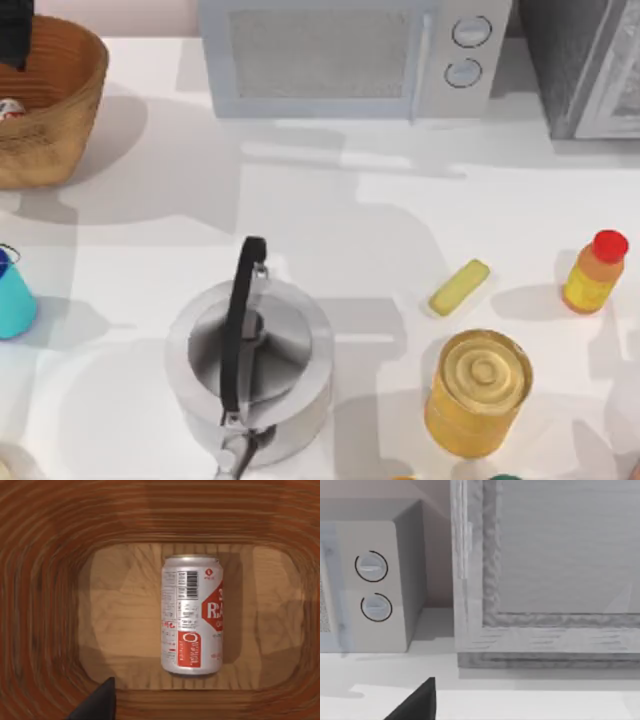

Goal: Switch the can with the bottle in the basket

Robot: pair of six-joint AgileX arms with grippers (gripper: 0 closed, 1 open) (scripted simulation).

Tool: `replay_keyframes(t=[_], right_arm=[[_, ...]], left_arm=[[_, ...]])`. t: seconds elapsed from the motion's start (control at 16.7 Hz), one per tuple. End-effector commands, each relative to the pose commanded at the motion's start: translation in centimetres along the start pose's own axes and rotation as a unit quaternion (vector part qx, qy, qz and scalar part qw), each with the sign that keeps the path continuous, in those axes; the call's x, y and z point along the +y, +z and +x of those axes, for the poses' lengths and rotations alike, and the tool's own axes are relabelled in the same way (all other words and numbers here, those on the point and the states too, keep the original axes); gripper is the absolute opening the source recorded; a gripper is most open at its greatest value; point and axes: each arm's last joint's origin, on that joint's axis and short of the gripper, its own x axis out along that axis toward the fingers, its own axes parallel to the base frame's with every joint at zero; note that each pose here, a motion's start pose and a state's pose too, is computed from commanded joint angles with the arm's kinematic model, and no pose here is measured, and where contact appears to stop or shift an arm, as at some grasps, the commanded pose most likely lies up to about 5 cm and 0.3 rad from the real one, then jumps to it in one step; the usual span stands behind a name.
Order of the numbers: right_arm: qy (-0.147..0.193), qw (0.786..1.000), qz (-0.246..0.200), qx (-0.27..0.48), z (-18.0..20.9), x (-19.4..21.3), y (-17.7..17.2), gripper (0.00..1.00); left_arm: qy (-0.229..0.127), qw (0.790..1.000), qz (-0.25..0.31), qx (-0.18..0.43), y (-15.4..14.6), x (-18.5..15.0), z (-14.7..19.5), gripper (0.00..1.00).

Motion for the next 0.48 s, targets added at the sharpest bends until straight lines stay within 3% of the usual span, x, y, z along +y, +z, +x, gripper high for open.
replay_keyframes(t=[0.24,0.48], right_arm=[[0.000,1.000,0.000,0.000,0.0,0.0,0.0,1.00],[0.000,1.000,0.000,0.000,0.0,0.0,0.0,1.00]], left_arm=[[-0.010,0.998,0.001,0.065,1.1,1.2,5.5,1.00],[-0.014,0.996,0.001,0.088,1.2,1.7,7.4,1.00]])
